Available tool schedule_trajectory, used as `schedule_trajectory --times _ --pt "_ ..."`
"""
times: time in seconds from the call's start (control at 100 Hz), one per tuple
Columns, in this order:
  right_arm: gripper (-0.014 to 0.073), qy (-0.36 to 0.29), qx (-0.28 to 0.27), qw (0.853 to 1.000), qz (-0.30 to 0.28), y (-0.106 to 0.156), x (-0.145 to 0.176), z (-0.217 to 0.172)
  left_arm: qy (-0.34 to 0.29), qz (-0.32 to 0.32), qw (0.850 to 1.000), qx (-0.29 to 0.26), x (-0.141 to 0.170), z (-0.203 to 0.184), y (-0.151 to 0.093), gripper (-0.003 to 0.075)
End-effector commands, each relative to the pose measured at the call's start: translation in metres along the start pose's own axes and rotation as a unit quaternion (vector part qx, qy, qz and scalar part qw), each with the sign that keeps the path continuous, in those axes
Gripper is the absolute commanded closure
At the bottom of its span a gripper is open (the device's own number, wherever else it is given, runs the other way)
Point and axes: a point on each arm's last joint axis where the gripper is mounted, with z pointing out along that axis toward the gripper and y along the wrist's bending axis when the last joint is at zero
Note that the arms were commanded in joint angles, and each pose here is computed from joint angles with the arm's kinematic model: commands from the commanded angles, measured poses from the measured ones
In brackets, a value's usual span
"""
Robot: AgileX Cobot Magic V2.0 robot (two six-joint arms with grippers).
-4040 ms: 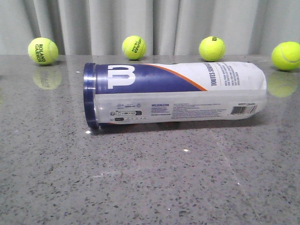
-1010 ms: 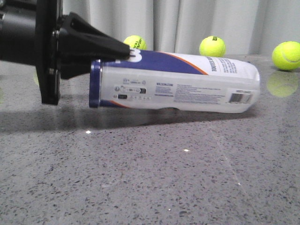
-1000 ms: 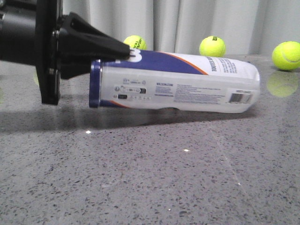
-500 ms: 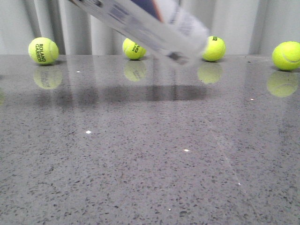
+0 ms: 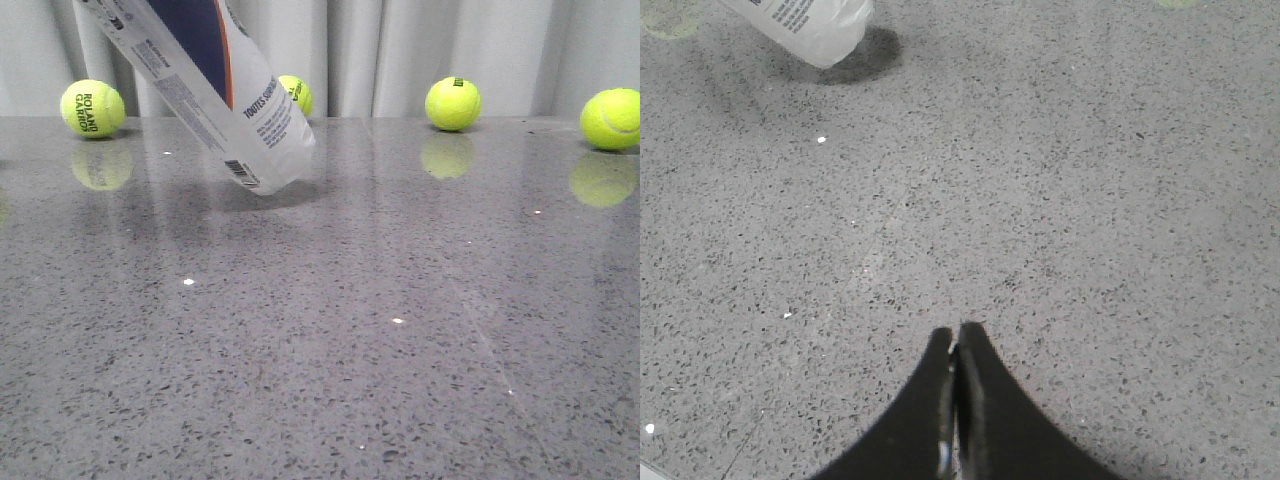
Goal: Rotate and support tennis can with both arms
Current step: 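Lift the lid end with the left gripper, tilting the can upward, then lower the can upright onto its base and release with the left gripper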
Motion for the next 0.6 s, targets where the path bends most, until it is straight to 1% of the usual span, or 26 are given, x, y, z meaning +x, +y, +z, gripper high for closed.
schedule_trajectory --times 0.0,0.28,0.35,0.4,0.47,0.52,0.59 --pt "0.0664 -0.042 -0.007 0.999 -0.004 0.0024 -0.0127 -0.0042 -0.027 0.010 1.000 0.011 -0.0006 -0.0249 -0.0156 0.0740" --pt "0.0664 -0.042 -0.007 0.999 -0.004 0.0024 -0.0127 -0.0042 -0.024 0.010 1.000 0.012 -0.0011 -0.0225 -0.0152 0.0738" --pt "0.0664 -0.042 -0.007 0.999 -0.004 0.0024 -0.0127 -0.0042 -0.022 0.009 1.000 0.012 -0.0014 -0.0209 -0.0147 0.0715" --pt "0.0664 -0.042 -0.007 0.999 -0.004 0.0024 -0.0127 -0.0042 -0.022 0.009 1.000 0.012 -0.0014 -0.0209 -0.0148 0.0671" --pt "0.0664 -0.042 -0.007 0.999 -0.004 0.0024 -0.0127 -0.0042 -0.022 0.009 1.000 0.012 -0.0014 -0.0209 -0.0148 0.0580" --pt "0.0664 -0.042 -0.007 0.999 -0.004 0.0024 -0.0127 -0.0042 -0.022 0.009 1.000 0.012 -0.0014 -0.0209 -0.0148 0.0491" --pt "0.0664 -0.042 -0.007 0.999 -0.004 0.0024 -0.0127 -0.0042 -0.022 0.009 1.000 0.012 -0.0014 -0.0209 -0.0148 0.0390"
